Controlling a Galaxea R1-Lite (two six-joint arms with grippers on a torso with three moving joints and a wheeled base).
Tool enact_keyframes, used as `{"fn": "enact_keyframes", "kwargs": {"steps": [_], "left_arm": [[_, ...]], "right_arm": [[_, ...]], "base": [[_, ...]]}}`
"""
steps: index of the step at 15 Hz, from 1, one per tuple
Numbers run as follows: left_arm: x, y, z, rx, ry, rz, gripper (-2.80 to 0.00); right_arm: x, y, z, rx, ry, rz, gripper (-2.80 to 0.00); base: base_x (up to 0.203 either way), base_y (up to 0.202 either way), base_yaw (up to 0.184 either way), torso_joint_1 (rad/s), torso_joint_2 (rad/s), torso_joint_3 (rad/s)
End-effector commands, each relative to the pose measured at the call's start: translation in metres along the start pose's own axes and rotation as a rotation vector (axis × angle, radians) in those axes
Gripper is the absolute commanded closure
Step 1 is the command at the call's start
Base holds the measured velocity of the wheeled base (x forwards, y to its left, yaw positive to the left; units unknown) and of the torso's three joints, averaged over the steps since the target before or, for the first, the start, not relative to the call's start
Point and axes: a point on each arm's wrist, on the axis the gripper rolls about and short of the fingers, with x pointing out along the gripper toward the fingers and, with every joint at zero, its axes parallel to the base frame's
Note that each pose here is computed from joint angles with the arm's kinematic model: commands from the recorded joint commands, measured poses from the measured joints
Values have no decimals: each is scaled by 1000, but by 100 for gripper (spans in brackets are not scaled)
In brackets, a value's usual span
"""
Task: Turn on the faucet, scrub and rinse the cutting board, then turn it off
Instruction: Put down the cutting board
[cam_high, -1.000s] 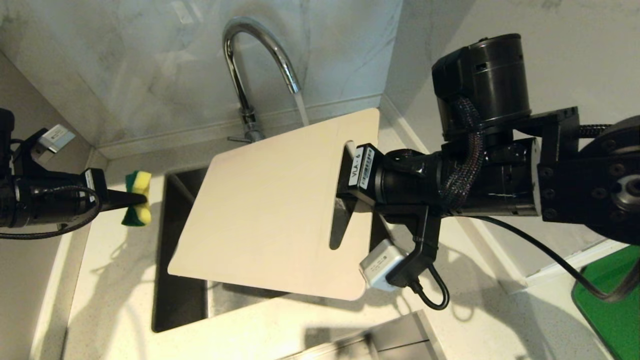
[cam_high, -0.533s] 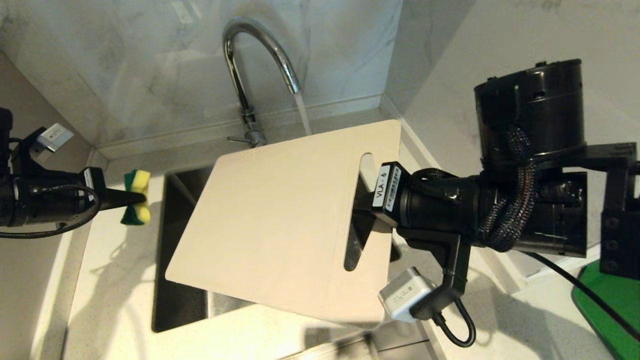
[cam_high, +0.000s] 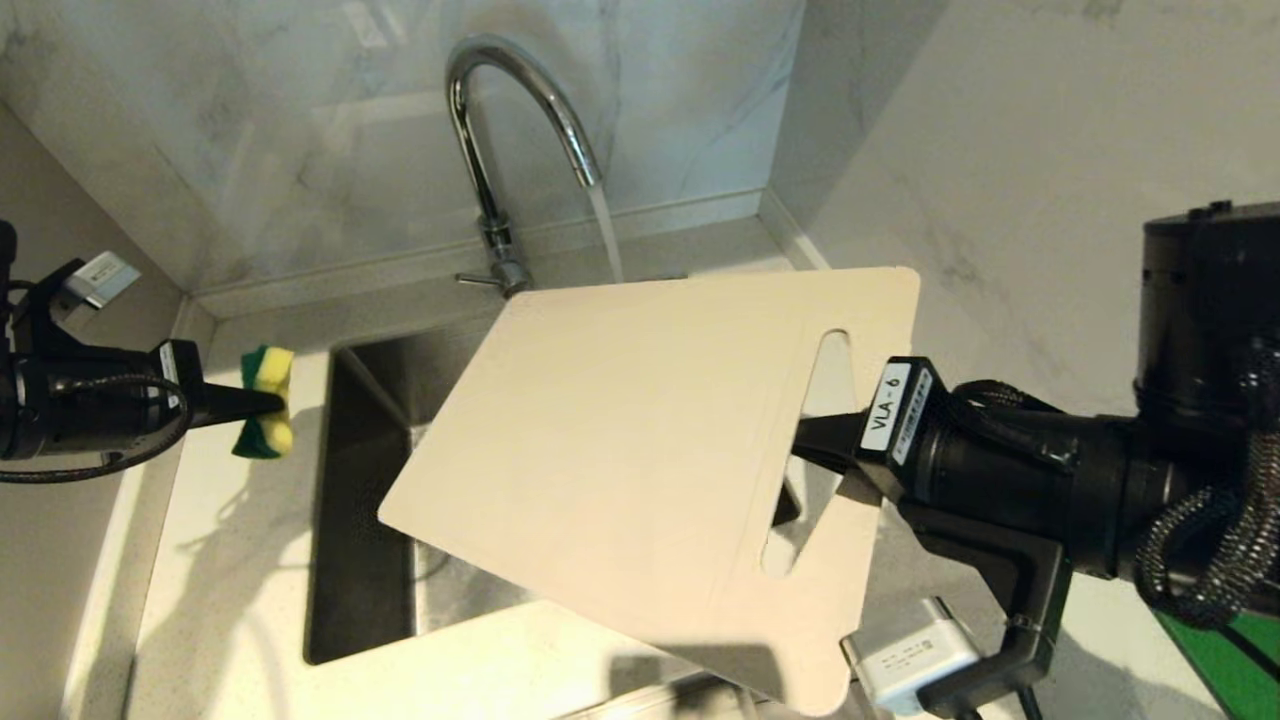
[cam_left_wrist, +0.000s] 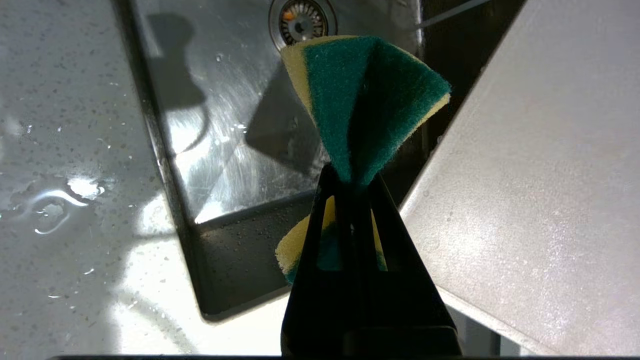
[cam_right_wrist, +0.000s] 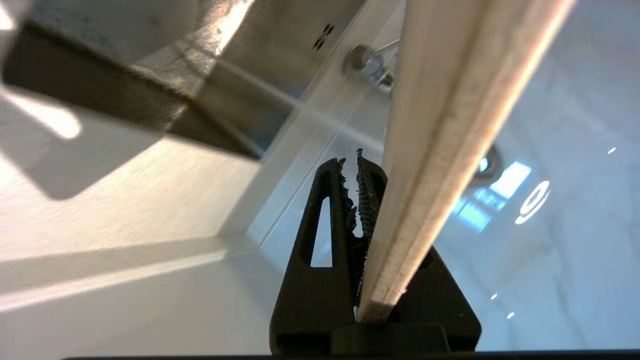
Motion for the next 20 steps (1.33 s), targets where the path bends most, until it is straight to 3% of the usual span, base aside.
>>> {"fn": "enact_keyframes", "kwargs": {"steps": [1, 5, 10, 16, 20], "left_arm": [[-3, -1, 0, 0, -4, -3, 0], [-3, -1, -1, -3, -5, 2, 0], [-3, -1, -1, -3, 5, 3, 0], [1, 0, -2, -1, 16, 8, 0], [5, 0, 8, 0, -1, 37, 0]], "right_arm": [[-23, 1, 4, 2, 38, -19, 0], [-45, 11, 13, 20, 102, 1, 0], [-74, 20, 23, 117, 213, -2, 0], [-83, 46, 43, 271, 275, 93, 0], [-87, 48, 43, 298, 339, 113, 0]], "base": [[0, 0, 0, 0, 0, 0], [0, 0, 0, 0, 0, 0], [0, 0, 0, 0, 0, 0], [0, 0, 0, 0, 0, 0], [0, 0, 0, 0, 0, 0]]}}
